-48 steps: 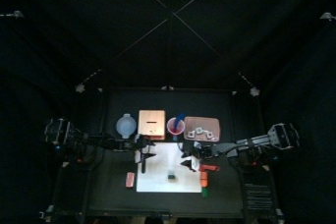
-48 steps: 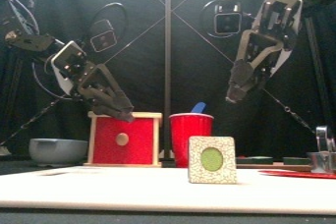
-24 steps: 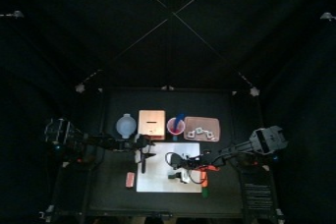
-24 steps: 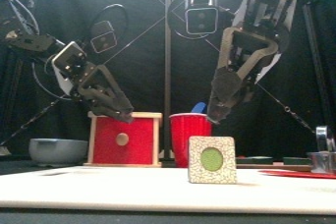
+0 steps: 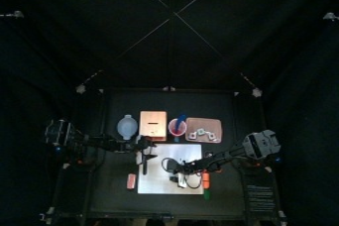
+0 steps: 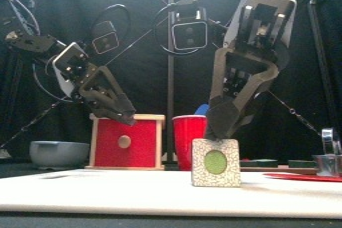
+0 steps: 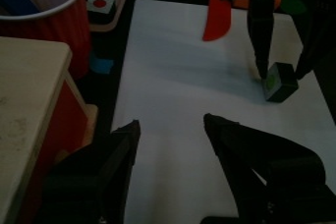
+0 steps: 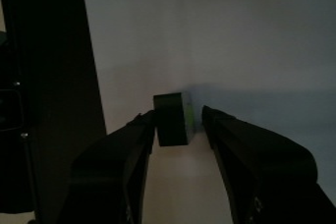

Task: Place sushi on board then cut the sushi with the knife then place the pieces on the plate
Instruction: Place the 4 sushi pieces on the plate

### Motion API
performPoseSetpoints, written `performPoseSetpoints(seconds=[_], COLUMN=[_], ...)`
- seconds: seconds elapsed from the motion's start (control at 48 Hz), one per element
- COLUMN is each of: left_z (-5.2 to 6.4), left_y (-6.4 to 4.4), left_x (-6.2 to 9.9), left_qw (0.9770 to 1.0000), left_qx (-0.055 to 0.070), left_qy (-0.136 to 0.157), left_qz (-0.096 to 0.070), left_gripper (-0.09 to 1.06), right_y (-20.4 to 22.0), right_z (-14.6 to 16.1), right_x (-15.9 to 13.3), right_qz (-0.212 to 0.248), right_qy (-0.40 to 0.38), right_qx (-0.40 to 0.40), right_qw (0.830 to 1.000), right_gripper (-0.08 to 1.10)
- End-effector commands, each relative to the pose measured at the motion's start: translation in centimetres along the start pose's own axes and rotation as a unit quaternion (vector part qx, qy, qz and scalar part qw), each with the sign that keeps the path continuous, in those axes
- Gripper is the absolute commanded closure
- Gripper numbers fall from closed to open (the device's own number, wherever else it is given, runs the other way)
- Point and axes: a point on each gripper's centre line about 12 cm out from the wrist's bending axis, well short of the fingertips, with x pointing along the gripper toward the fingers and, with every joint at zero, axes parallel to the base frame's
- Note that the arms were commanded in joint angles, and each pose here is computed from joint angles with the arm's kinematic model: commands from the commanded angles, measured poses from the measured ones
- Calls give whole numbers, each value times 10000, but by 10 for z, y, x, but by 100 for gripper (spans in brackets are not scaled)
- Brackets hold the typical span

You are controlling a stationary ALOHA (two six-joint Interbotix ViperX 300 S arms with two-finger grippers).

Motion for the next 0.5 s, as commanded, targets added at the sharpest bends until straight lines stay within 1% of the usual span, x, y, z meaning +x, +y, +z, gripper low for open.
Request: performPoseSetpoints(seconds=[0.021, 0.188, 0.312, 0.417, 0.5], left_z=[7, 7, 6, 6, 6], left_y=[0, 0, -1, -1, -1], left_x=[1, 1, 1, 1, 1], left_qw=[9999, 9999, 10000, 10000, 10000], left_qx=[1, 8, 15, 1, 15], left_qy=[-107, -107, -91, -91, -91], left_qz=[2, -2, -14, -11, -14], left_gripper=[7, 7, 7, 7, 7], right_y=[7, 5, 1, 1, -2], right_z=[14, 10, 10, 8, 8], right_x=[-3, 4, 5, 2, -8], right_qz=[87, 22, -17, -15, -15], right_qy=[-179, -73, -58, -57, -108], right_qx=[-34, -113, -105, -98, -90], right_qw=[9998, 9999, 9999, 9999, 9999], right_gripper=[23, 26, 33, 38, 38])
